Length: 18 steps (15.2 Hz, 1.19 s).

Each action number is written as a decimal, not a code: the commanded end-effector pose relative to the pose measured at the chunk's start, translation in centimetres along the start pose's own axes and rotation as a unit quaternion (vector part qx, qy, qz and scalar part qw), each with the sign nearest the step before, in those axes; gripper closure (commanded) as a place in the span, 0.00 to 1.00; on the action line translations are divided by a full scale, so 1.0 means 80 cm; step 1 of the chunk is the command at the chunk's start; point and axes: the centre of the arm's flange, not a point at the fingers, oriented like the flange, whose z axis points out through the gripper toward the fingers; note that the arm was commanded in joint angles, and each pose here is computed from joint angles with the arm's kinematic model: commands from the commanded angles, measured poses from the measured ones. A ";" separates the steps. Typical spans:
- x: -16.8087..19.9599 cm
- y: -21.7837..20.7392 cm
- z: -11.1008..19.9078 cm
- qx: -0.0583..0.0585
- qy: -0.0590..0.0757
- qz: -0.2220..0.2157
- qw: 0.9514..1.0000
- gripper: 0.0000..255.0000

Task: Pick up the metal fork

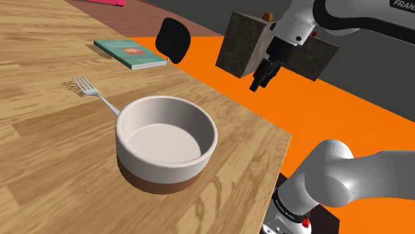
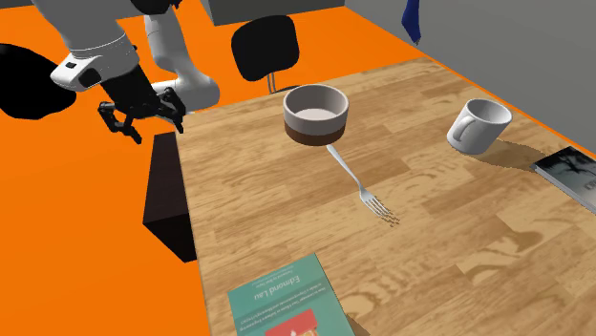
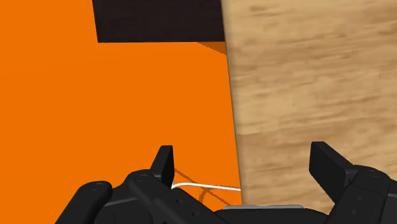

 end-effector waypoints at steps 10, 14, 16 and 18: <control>0.069 -0.133 0.017 -0.008 0.004 0.015 1.000 0.00; 0.101 -0.191 0.024 -0.012 0.006 0.021 1.000 0.00; 0.118 -0.220 0.028 -0.013 0.007 0.024 1.000 0.00; 0.134 -0.248 0.033 -0.015 0.007 0.028 0.999 0.00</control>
